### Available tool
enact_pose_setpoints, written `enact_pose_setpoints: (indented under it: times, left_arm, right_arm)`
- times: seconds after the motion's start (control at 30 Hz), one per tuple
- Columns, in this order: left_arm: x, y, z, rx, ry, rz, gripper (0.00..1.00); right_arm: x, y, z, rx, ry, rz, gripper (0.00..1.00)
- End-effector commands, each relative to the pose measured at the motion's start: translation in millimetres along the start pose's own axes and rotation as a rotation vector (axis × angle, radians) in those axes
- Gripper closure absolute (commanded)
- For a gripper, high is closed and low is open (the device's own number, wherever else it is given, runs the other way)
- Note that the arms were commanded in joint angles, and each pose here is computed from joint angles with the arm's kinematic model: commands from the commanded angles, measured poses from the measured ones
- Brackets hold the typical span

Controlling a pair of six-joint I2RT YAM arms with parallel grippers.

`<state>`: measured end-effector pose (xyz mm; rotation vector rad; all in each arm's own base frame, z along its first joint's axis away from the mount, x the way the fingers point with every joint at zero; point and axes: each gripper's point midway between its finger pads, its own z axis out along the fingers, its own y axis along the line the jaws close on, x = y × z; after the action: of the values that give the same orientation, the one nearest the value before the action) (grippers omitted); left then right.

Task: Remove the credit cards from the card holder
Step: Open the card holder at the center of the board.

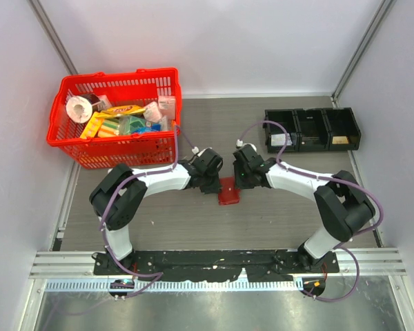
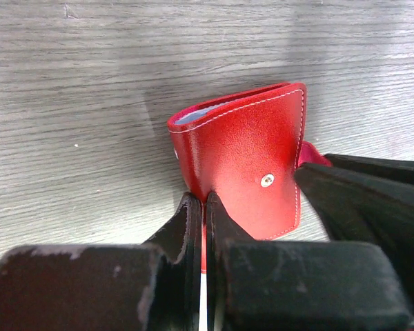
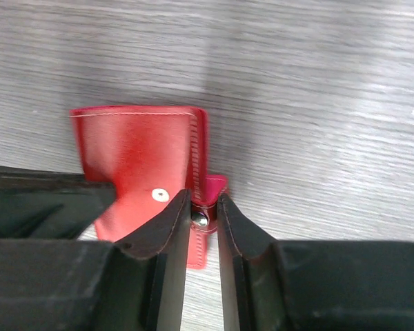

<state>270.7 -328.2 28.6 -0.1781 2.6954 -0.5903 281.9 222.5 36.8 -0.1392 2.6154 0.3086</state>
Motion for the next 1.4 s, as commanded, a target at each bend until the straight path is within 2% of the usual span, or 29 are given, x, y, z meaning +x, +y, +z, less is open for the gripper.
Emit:
enact_pose_setpoints:
  times: [0.0, 0.1, 0.13, 0.2, 0.27, 0.4, 0.67, 0.73, 0.77, 0.8, 0.83, 0.87, 1.0, 1.1, 1.23, 1.37]
  left_arm:
    - [-8.6, 21.9, -1.4, -0.074, -0.03, 0.04, 1.0]
    - [-7.8, 16.2, -3.2, -0.041, -0.02, 0.066, 1.0]
    - [-7.6, 14.1, -3.6, -0.031, -0.019, 0.08, 1.0]
    - [-8.6, 11.7, -4.3, -0.017, -0.018, 0.098, 1.0]
    - [-8.4, 9.7, -5.2, -0.009, -0.016, 0.113, 1.0]
    - [-8.6, 8.5, -5.3, 0.001, -0.011, 0.135, 1.0]
    - [-11.0, 4.6, -5.5, 0.017, -0.012, 0.181, 1.0]
    - [-13.1, 3.6, -6.1, 0.015, -0.014, 0.199, 1.0]
    - [-14.9, 3.6, -7.2, 0.011, -0.019, 0.208, 1.0]
    - [-17.2, 4.0, -9.0, 0.002, -0.026, 0.216, 0.99]
    - [-18.8, 5.1, -10.1, -0.006, -0.03, 0.225, 0.93]
    - [-22.0, 3.6, -13.5, -0.008, -0.043, 0.237, 0.85]
    - [-29.5, -1.9, -27.5, -0.027, -0.082, 0.272, 0.51]
    - [-29.9, -8.7, -35.9, -0.049, -0.11, 0.296, 0.29]
    - [-29.1, -23.8, -44.2, -0.086, -0.15, 0.33, 0.2]
    - [-25.7, -36.7, -43.3, -0.119, -0.176, 0.351, 0.19]
  right_arm:
    - [-2.7, -18.1, -13.6, -0.029, -0.019, 0.043, 0.94]
    - [3.6, -27.9, -12.1, -0.062, -0.013, 0.091, 0.84]
    - [0.1, -28.7, -13.9, -0.073, -0.029, 0.097, 0.75]
    - [3.6, -34.4, -14.0, -0.076, -0.04, 0.108, 0.66]
    - [5.7, -35.3, -13.4, -0.092, -0.049, 0.109, 0.61]
    - [6.6, -23.3, -12.5, -0.18, -0.068, 0.113, 0.59]
    - [12.0, -26.1, -0.4, -0.232, -0.091, 0.175, 0.61]
    - [10.9, -29.1, 0.6, -0.234, -0.096, 0.187, 0.7]
    - [11.3, -30.7, 1.6, -0.231, -0.093, 0.19, 0.81]
    - [11.2, -30.6, 1.3, -0.237, -0.09, 0.193, 0.87]
    - [10.6, -31.0, 0.9, -0.239, -0.091, 0.195, 0.95]
    - [10.9, -30.1, -0.4, -0.246, -0.09, 0.197, 0.99]
    - [11.3, -28.0, -5.1, -0.266, -0.092, 0.212, 0.99]
    - [11.5, -19.8, -9.5, -0.313, -0.094, 0.228, 0.99]
    - [12.0, -13.8, -14.5, -0.357, -0.103, 0.251, 0.99]
    - [12.0, -12.9, -15.2, -0.361, -0.104, 0.249, 0.99]
